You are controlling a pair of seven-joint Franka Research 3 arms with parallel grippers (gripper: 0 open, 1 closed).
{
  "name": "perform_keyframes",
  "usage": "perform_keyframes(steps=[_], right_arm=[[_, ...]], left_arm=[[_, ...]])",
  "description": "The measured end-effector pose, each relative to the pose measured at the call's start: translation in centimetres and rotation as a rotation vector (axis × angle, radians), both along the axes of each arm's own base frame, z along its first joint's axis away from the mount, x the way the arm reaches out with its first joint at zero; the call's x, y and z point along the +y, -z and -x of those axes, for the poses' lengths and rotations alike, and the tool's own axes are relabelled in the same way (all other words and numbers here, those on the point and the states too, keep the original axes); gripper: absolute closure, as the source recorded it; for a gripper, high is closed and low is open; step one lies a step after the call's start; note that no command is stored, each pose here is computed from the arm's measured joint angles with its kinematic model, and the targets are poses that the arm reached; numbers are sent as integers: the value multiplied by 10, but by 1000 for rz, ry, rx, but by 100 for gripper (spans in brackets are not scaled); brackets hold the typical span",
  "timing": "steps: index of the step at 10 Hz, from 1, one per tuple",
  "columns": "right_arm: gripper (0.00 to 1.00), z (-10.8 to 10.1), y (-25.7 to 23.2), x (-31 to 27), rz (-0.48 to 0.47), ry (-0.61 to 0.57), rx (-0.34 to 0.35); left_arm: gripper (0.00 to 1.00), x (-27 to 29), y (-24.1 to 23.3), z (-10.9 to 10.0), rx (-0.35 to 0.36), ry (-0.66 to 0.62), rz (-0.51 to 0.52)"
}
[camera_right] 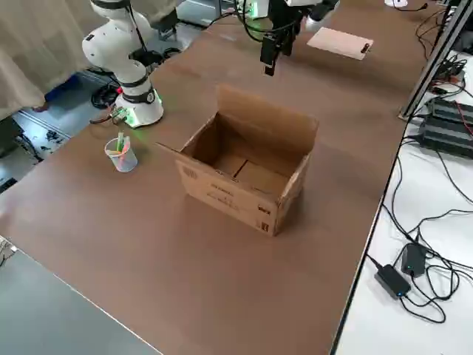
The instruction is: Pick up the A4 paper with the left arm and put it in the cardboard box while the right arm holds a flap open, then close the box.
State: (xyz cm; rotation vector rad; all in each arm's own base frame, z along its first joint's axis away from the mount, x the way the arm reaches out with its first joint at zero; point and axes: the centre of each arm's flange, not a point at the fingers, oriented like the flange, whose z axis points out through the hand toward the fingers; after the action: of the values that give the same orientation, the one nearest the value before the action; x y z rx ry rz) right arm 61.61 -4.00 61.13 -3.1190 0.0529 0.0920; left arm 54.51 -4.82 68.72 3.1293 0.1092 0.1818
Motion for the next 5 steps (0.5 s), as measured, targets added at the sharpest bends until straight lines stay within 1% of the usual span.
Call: perform_keyframes(steps=[5], right_arm=[[0,-1,2,-2,-4,1,3]], left_arm=[[0,-3,0,0,4,2,47]])
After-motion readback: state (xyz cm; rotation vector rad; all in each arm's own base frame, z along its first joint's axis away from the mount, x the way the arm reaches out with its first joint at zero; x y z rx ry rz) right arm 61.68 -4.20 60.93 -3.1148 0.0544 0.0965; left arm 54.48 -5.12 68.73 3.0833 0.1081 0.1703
